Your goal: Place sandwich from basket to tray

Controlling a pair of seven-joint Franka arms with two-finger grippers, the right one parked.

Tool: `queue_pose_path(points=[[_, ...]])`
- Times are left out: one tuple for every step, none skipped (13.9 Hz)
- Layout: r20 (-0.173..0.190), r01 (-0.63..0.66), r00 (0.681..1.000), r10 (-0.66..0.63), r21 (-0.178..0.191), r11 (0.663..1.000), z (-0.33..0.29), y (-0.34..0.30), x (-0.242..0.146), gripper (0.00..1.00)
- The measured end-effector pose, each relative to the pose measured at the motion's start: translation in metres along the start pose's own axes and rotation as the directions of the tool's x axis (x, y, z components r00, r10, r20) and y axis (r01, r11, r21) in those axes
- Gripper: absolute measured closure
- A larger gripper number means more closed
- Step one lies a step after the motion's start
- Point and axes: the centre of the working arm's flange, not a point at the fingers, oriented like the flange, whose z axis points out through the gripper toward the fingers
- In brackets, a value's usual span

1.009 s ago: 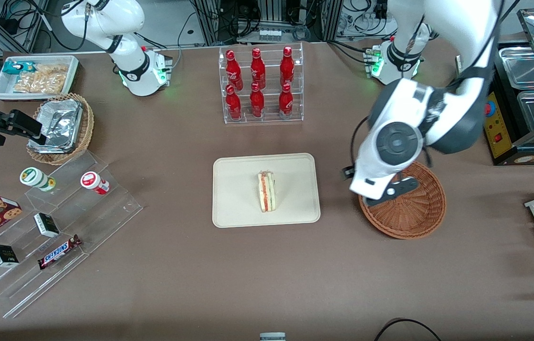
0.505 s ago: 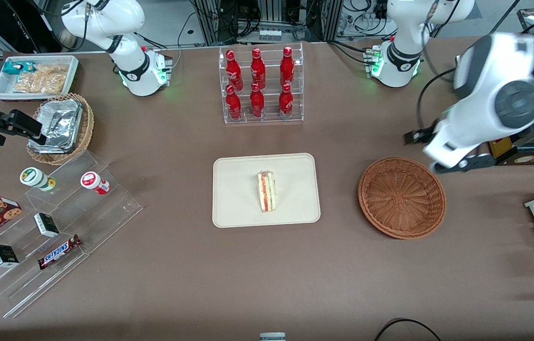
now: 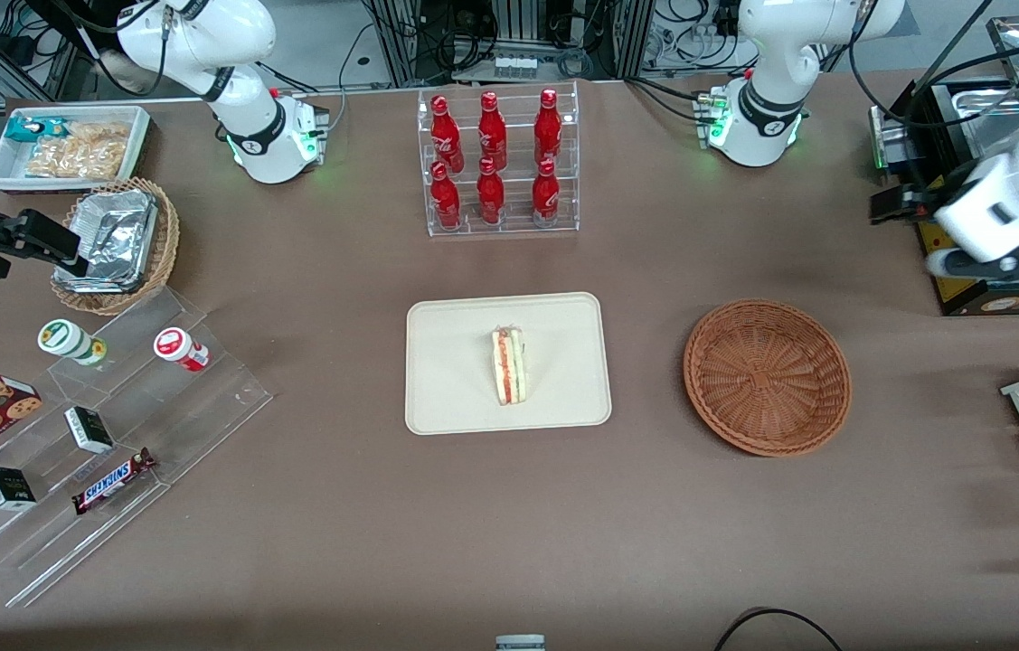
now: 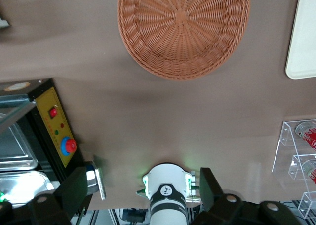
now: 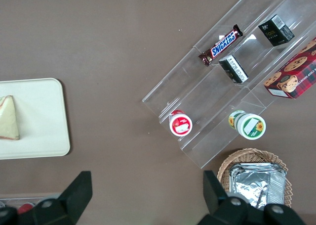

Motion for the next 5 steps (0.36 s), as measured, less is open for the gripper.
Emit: queue_pose_path(points=[[-0.021, 0.003, 1.000, -0.003, -0.003, 1.000, -0.009, -0.007, -0.002, 0.00], [-0.041, 0.006, 0.999, -0.006, -0.004, 1.000, -0.017, -0.012, -0.004, 0.00], [-0.057, 0.007, 0.998, -0.008, -0.003, 1.000, -0.022, -0.013, -0.005, 0.00], [-0.068, 0.007, 0.998, -0.007, -0.002, 1.000, -0.025, -0.013, -0.004, 0.00], [-0.073, 0.006, 0.997, -0.006, -0.002, 1.000, -0.025, -0.012, -0.003, 0.00]])
